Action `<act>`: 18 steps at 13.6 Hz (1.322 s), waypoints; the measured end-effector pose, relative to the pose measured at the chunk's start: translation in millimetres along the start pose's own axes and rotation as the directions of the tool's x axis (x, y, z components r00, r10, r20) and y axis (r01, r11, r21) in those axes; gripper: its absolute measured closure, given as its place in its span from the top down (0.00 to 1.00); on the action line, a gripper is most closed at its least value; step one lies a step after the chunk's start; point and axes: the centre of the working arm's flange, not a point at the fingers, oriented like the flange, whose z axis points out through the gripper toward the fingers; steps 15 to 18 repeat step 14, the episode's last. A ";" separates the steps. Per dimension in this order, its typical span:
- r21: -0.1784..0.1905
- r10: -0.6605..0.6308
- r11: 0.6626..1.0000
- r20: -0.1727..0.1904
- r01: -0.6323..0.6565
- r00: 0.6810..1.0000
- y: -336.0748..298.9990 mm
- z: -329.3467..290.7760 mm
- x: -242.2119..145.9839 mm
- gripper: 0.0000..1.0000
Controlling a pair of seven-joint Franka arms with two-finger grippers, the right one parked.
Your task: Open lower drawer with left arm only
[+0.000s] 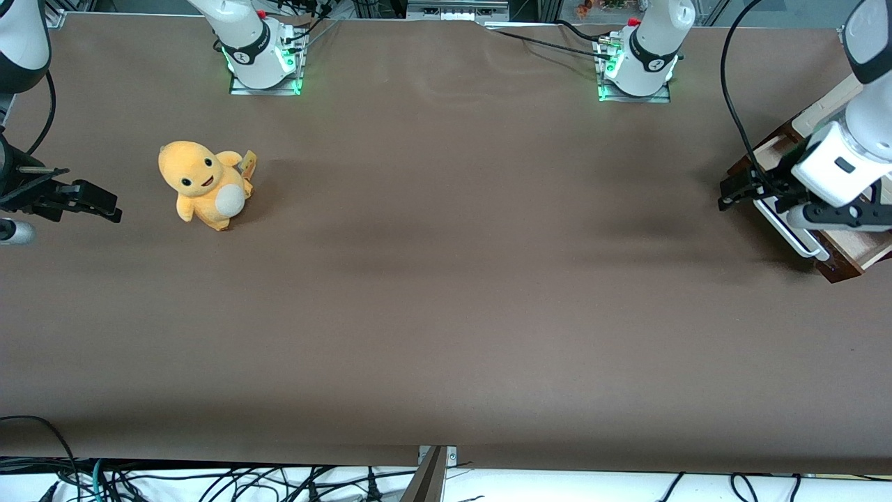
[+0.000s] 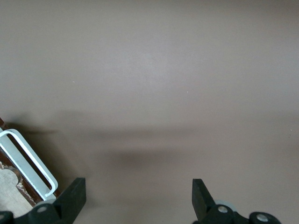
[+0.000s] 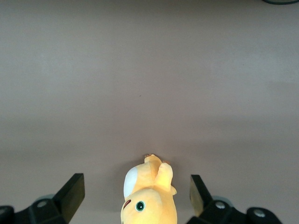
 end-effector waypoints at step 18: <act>0.036 0.030 0.999 0.033 -0.031 0.999 10.1 3.1 -10.3 1.00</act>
